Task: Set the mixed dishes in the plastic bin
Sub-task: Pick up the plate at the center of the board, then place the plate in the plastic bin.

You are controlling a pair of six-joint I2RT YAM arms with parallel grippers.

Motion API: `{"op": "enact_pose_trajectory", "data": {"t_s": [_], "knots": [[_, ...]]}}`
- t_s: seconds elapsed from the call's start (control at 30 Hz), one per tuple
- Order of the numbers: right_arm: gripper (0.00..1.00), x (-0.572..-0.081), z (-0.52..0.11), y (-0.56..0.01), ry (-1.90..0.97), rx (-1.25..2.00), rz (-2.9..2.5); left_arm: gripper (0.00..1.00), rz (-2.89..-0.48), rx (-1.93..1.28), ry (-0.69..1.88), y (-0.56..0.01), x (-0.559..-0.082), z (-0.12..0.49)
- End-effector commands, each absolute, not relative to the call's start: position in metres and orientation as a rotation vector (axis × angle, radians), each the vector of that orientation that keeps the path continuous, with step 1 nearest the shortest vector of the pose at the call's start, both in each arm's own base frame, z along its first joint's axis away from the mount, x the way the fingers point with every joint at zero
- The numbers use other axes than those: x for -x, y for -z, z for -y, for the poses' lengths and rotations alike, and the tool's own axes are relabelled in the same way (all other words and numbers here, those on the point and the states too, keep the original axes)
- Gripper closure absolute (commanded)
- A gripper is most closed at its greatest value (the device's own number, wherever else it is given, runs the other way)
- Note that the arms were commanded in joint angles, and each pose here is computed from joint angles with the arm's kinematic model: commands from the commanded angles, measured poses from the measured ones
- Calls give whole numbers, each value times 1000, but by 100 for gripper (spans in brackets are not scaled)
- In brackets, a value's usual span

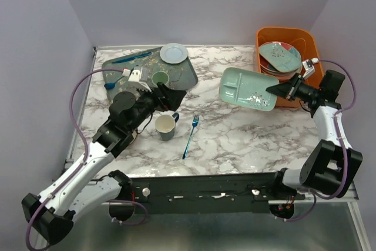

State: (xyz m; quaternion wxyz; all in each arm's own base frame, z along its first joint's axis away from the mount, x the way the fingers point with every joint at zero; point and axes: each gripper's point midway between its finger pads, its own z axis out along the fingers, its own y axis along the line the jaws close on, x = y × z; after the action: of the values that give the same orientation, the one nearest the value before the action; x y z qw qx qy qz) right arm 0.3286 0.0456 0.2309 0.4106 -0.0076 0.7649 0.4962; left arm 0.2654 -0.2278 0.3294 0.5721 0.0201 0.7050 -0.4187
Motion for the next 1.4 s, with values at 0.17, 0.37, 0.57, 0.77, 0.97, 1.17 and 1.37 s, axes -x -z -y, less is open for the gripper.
{"op": "enact_pose_trajectory", "data": {"t_s": [0.17,0.37,0.57,0.77,0.97,1.17,1.37], "knots": [[100,-369,-13,-282,-1067,-209,-1802,1,-1821,-119,485,-286,-242,142],[100,-396,11,-297,-972,-381,-1754,1,-1830,-154,302,-270,-232,108],[100,-415,37,-301,-873,-542,-1704,1,-1783,-110,296,-265,-228,99],[100,-432,58,-299,-820,-689,-1662,1,-1792,-92,276,-261,-229,94],[100,-446,75,-295,-778,-764,-1640,1,-1794,-81,271,-260,-230,92],[100,-460,89,-287,-754,-826,-1631,1,-1798,-73,258,-259,-231,90],[100,-474,104,-282,-738,-887,-1615,1,-1799,-67,251,-258,-232,89]]}}
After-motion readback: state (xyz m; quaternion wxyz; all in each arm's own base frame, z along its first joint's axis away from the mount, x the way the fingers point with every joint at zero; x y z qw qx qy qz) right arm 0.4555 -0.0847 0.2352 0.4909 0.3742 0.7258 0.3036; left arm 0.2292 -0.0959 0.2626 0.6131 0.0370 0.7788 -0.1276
